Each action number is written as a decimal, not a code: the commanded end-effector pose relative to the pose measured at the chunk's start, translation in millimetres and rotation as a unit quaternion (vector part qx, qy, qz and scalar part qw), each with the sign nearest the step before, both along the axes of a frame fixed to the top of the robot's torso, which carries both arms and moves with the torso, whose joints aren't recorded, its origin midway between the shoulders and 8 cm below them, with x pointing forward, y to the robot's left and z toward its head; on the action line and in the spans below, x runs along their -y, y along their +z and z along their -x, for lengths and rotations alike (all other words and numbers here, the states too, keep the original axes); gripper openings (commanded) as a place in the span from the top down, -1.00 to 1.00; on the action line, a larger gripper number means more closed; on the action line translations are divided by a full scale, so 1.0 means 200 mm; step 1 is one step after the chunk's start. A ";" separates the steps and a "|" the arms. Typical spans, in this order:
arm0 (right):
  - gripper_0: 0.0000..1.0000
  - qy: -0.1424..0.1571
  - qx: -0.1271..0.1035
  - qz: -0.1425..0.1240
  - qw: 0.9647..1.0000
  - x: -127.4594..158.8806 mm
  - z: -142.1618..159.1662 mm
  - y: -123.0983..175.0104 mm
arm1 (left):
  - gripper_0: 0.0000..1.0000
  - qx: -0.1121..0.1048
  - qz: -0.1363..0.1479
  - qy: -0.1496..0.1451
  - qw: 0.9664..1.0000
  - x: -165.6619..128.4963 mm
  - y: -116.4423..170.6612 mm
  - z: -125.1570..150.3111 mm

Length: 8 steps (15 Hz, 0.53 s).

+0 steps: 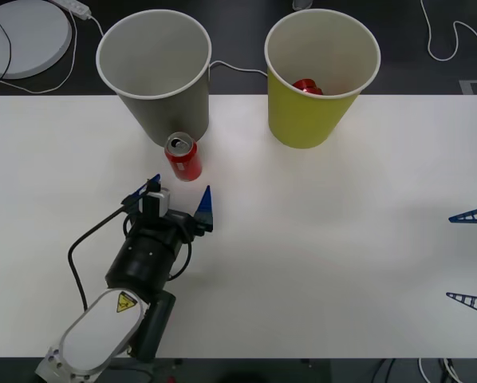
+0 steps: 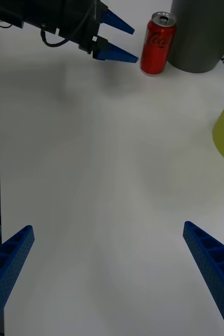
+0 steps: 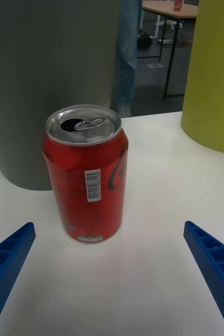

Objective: Put the can into the green bin and the plastic bottle into the gray bin

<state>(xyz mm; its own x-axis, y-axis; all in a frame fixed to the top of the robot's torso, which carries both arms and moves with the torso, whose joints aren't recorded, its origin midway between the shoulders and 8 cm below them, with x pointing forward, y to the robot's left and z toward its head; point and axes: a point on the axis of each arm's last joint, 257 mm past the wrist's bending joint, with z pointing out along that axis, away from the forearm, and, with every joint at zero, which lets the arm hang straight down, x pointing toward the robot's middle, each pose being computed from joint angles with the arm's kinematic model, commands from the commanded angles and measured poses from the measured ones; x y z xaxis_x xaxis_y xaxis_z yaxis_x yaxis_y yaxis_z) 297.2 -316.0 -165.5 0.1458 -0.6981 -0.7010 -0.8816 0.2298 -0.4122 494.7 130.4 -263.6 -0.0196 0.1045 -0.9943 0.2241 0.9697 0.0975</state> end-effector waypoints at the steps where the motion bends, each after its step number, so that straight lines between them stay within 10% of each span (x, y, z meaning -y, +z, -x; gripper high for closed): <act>1: -1.00 0.000 0.000 0.000 1.000 0.00 0.00 0.00 | -1.00 0.001 0.002 0.002 1.000 0.01 0.01 -0.07; 8: -1.00 0.000 0.000 0.000 1.000 0.00 0.00 0.00 | -1.00 0.005 0.011 0.007 1.000 0.03 0.04 -0.21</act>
